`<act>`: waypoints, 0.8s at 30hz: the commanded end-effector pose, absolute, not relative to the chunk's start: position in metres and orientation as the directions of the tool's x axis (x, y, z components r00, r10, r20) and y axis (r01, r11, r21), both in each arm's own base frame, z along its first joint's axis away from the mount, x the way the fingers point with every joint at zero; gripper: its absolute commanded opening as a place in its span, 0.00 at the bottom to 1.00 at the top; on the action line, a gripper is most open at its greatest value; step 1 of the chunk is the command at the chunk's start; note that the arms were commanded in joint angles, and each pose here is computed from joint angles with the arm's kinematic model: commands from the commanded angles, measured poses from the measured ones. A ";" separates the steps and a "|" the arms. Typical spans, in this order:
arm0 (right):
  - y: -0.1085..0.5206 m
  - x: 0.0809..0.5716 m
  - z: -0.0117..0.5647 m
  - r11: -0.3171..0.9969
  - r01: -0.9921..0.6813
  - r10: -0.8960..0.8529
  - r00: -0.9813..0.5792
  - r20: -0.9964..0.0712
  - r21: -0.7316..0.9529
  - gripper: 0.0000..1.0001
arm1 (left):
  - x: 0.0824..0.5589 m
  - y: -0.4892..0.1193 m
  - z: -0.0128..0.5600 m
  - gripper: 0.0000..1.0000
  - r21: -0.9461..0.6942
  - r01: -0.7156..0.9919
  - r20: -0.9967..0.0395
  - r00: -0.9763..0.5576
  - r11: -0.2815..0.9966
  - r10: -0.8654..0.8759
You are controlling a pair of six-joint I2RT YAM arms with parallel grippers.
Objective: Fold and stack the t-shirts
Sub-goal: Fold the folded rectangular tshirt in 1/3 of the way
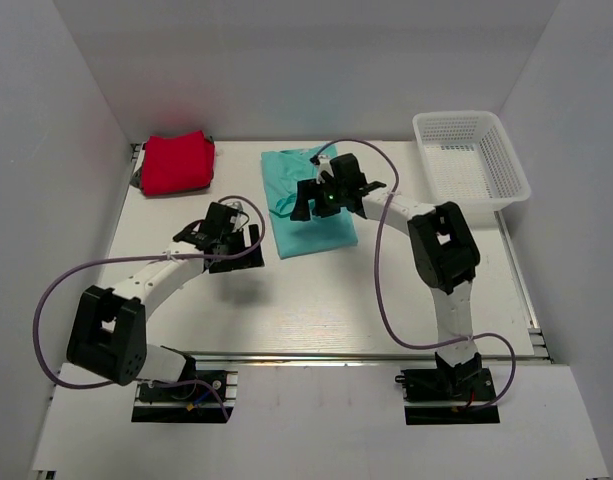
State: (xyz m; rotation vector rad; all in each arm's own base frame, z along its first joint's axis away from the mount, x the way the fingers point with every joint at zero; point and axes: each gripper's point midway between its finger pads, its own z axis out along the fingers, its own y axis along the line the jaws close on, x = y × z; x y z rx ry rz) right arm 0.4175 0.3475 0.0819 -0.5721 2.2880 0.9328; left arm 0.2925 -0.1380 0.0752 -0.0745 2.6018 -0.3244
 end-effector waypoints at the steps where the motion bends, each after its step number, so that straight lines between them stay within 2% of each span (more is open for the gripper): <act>1: 0.365 0.449 0.105 0.626 -0.639 -0.136 -0.655 -0.744 0.447 0.90 | 0.281 -0.140 0.081 1.00 -0.295 -0.002 -0.502 -0.851 0.955 -0.156; 5: 0.379 0.469 0.084 0.621 -0.635 -0.120 -0.655 -0.746 0.459 0.90 | 0.272 -0.136 0.081 1.00 -0.293 -0.003 -0.497 -0.854 0.956 -0.155; 6: 0.387 0.482 0.103 0.612 -0.649 -0.090 -0.626 -0.775 0.453 0.90 | 0.272 -0.136 0.081 1.00 -0.293 -0.003 -0.497 -0.854 0.956 -0.155; 10: 0.401 0.533 0.104 0.652 -0.628 -0.003 -0.564 -0.826 0.426 0.90 | 0.269 -0.138 0.085 1.00 -0.299 0.011 -0.489 -0.860 0.954 -0.144; 14: 0.405 0.563 0.118 0.667 -0.608 0.092 -0.506 -0.858 0.431 0.90 | 0.267 -0.135 0.093 1.00 -0.295 0.009 -0.502 -0.852 0.955 -0.147; 19: 0.400 0.549 0.139 0.659 -0.631 0.075 -0.486 -0.871 0.409 0.90 | 0.268 -0.135 0.101 1.00 -0.308 0.020 -0.530 -0.834 0.951 -0.154; 20: 0.394 0.545 0.178 0.653 -0.647 0.099 -0.444 -0.891 0.394 0.90 | 0.269 -0.138 0.102 1.00 -0.319 0.028 -0.533 -0.832 0.947 -0.155; 24: 0.356 0.513 0.177 0.715 -0.566 0.111 -0.487 -0.866 0.410 0.90 | 0.286 -0.151 0.104 1.00 -0.343 0.072 -0.547 -0.826 0.936 -0.137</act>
